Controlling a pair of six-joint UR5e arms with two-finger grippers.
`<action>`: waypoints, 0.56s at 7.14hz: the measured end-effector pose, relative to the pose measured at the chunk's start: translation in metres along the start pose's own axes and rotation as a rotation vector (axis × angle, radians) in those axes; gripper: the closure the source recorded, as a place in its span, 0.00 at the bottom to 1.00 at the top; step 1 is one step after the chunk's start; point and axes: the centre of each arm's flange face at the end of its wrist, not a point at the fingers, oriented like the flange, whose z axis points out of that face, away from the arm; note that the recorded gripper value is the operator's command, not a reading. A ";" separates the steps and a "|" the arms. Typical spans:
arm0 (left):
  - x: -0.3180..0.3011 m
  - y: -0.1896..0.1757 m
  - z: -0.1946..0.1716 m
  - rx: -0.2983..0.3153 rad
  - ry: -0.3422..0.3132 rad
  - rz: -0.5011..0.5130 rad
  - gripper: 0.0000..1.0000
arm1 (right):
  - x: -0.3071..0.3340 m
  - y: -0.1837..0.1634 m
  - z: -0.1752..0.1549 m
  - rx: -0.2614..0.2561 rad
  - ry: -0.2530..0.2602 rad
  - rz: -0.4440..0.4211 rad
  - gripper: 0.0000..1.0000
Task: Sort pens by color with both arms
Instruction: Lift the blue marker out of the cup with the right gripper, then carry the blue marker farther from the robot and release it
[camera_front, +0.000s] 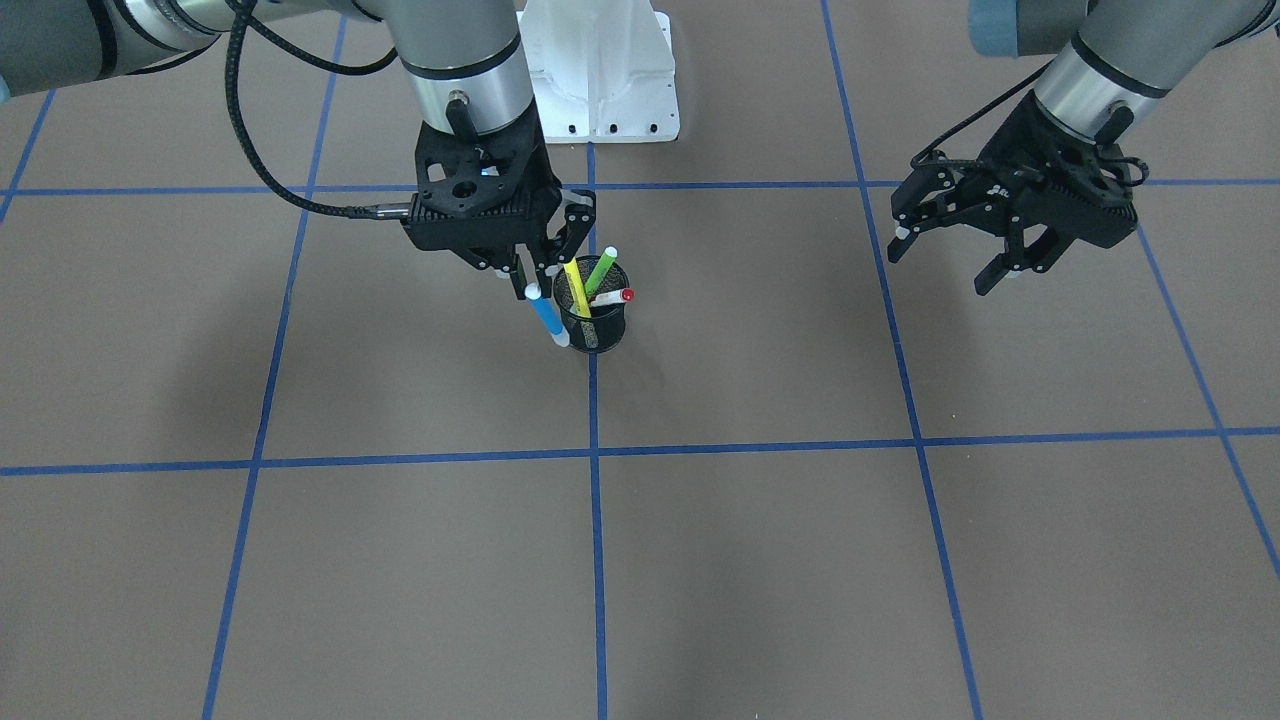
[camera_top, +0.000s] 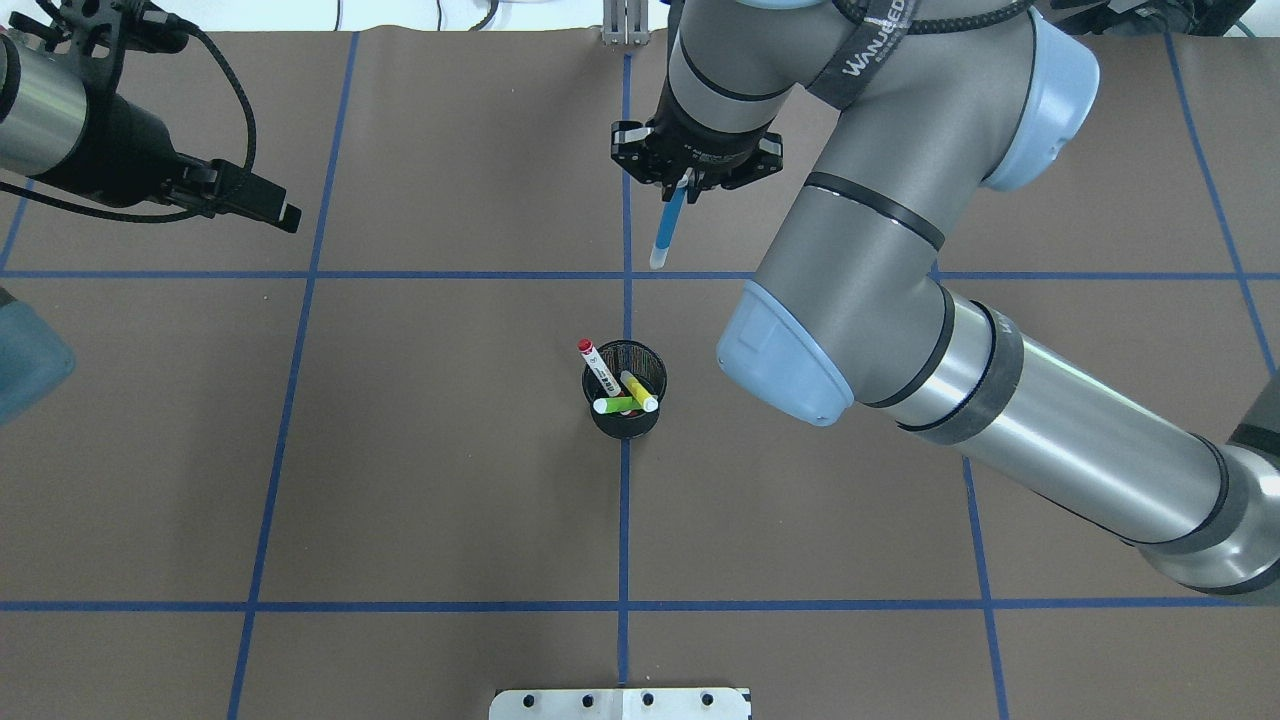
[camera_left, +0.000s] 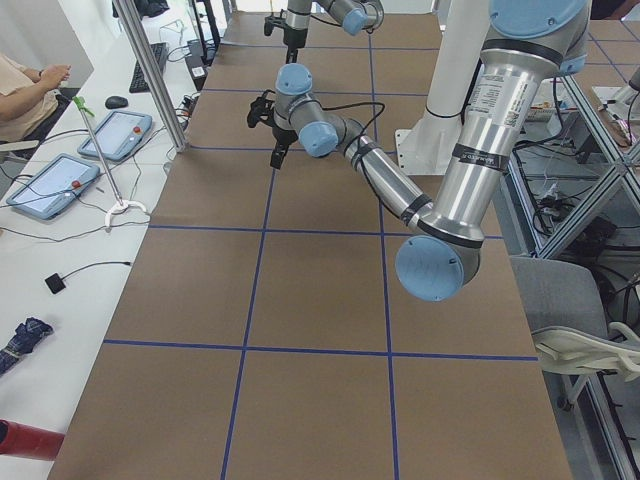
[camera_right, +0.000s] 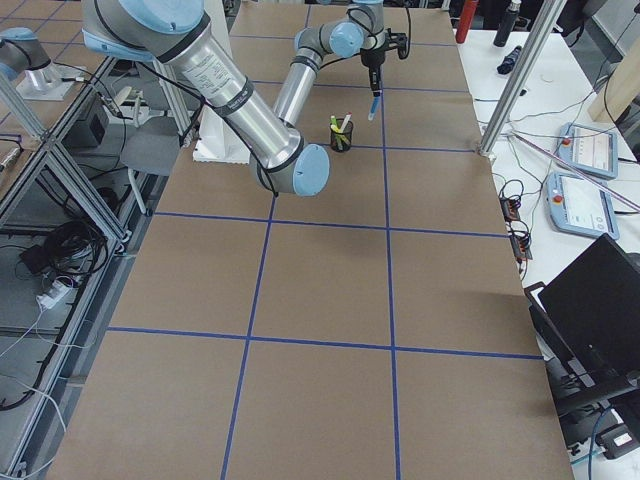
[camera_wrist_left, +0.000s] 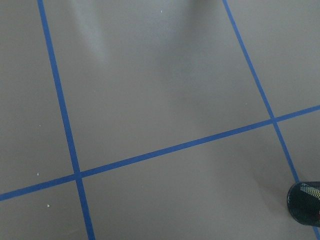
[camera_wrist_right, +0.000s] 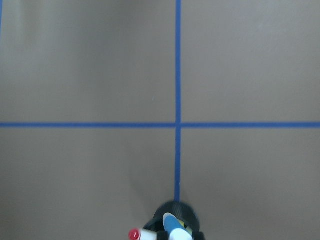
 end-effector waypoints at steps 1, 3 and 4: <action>0.001 0.000 0.000 0.001 0.002 -0.001 0.00 | 0.013 -0.010 0.008 0.093 0.063 0.005 1.00; 0.002 0.000 0.000 0.001 0.003 -0.001 0.00 | 0.048 -0.025 0.039 0.270 0.166 0.006 1.00; 0.001 0.000 0.000 0.000 0.002 0.000 0.00 | 0.069 -0.033 0.068 0.355 0.189 0.017 1.00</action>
